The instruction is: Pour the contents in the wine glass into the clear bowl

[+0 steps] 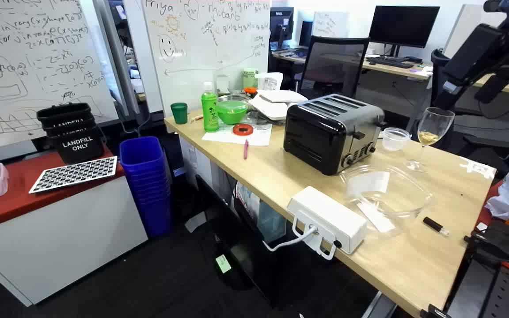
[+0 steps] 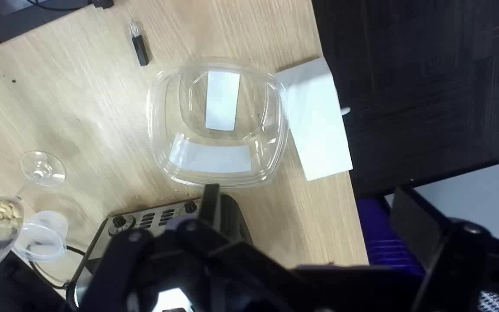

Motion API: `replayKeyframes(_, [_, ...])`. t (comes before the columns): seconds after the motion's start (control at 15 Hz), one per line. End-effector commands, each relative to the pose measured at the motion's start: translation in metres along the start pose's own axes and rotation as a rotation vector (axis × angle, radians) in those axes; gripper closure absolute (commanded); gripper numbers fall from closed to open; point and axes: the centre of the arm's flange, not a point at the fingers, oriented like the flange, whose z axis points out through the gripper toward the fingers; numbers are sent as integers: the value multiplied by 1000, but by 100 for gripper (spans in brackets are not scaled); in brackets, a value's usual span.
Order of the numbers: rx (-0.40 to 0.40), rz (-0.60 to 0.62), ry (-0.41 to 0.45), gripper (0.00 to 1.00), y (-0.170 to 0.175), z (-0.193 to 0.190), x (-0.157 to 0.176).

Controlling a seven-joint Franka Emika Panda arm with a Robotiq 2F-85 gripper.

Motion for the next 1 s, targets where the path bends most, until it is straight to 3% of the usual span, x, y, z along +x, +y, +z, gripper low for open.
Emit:
replayKeyframes(0.0, [-1, 0, -1, 0, 0, 1, 0])
replayKeyframes(0.67, [-1, 0, -2, 0, 0, 1, 0])
replayKeyframes(0.8, [-52, -31, 7, 0, 0, 2, 4])
replayKeyframes(0.93, [-173, -80, 22, 0, -4, 6, 9])
